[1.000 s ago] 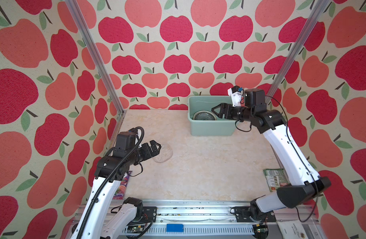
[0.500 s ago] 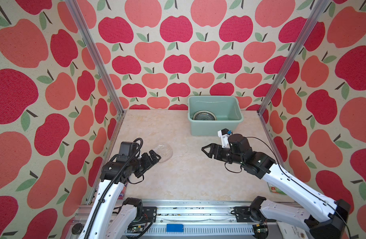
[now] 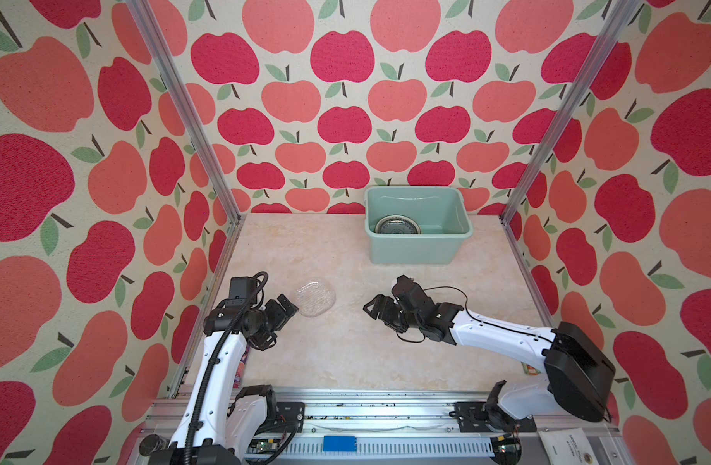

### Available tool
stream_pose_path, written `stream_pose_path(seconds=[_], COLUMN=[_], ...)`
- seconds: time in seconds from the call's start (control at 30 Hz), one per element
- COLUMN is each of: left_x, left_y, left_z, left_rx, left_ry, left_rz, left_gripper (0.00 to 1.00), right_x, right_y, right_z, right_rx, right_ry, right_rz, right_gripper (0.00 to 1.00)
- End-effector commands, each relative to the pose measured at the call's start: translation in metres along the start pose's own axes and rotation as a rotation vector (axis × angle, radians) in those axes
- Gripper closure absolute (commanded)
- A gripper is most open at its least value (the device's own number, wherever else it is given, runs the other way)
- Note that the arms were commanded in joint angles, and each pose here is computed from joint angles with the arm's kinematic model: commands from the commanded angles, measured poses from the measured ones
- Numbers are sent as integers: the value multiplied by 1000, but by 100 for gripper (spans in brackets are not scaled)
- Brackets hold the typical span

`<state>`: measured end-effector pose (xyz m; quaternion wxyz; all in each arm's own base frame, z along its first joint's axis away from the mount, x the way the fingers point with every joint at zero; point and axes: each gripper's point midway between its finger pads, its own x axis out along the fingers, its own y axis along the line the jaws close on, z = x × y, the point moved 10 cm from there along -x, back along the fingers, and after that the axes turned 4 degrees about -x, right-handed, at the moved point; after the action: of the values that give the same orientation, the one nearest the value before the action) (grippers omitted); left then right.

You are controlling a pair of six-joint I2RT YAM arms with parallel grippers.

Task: Place the plates into the plastic bin on the countertop
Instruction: 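Move both grippers toward the second clear glass plate from opposite sides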

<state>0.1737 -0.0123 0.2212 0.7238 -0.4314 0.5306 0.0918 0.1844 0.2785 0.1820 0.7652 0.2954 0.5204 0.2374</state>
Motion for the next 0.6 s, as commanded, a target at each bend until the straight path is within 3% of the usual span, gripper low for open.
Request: stream_pose_path(seconds=[0.0,0.27,0.57], left_x=[8,26,51], left_y=[1,10,13], left_z=[6,19,38], left_rx=[-15,-76,-18], left_ry=[-8,-20,-7], left_rz=[-47,-79,-15], left_gripper=[1,1,1], right_x=[15,52,94], right_y=[8,0,2], right_z=[3,16,35], right_rx=[18,-47,-110], right_ry=[-2,117,242], right_rz=[69,15,41], right_gripper=[22,20,20])
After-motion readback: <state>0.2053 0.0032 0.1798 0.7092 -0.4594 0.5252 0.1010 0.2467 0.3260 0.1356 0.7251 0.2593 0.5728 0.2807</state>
